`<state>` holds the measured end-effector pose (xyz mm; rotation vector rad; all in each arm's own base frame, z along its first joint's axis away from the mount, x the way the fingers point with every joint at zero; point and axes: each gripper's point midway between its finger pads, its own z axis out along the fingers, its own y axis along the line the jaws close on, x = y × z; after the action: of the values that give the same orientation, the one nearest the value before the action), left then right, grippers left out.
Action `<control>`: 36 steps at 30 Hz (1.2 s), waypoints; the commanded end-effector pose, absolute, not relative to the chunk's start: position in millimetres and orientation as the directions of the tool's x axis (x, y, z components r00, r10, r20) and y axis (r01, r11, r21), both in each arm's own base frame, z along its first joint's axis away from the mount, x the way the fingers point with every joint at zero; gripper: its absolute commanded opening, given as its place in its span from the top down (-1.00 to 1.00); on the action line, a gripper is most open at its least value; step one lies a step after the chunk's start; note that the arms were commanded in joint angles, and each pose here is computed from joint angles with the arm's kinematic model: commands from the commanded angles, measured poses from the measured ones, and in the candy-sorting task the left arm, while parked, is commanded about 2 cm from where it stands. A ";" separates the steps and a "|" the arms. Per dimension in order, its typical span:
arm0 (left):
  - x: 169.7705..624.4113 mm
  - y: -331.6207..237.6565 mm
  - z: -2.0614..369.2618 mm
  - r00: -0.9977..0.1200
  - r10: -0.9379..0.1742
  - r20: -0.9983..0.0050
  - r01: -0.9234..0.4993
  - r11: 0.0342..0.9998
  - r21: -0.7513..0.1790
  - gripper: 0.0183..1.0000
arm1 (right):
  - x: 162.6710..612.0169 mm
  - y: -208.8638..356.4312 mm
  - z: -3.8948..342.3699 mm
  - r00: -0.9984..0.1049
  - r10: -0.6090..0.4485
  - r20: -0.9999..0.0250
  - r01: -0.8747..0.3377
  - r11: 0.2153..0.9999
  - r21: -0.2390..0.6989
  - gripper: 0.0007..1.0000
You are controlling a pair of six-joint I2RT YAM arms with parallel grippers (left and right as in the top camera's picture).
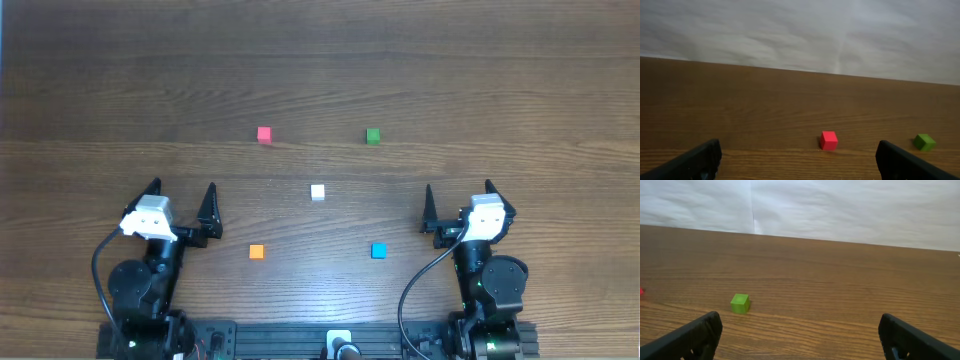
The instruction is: Stack Cubes
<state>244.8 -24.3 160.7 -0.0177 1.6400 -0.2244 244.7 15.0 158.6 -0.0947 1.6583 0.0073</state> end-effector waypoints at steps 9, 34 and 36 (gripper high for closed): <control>244.6 -24.5 159.8 -0.080 -0.132 -0.988 0.129 0.981 -0.142 -1.00 | 244.8 16.3 156.2 -0.084 -0.054 -0.995 -0.076 0.996 -0.048 -0.98; 245.3 -23.2 157.4 -0.091 -0.139 -0.986 0.119 0.982 -0.150 -1.00 | 244.8 16.3 156.2 -0.084 -0.054 -0.995 -0.076 0.996 -0.048 -0.99; 245.3 -23.2 156.8 -0.093 -0.140 -0.986 0.118 0.981 -0.151 -1.00 | 244.8 16.3 156.2 -0.084 -0.054 -0.995 -0.076 0.996 -0.048 -0.99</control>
<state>244.8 -24.2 160.7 -0.0180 1.6400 -0.2240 244.7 15.0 158.6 -0.0943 1.6583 0.0076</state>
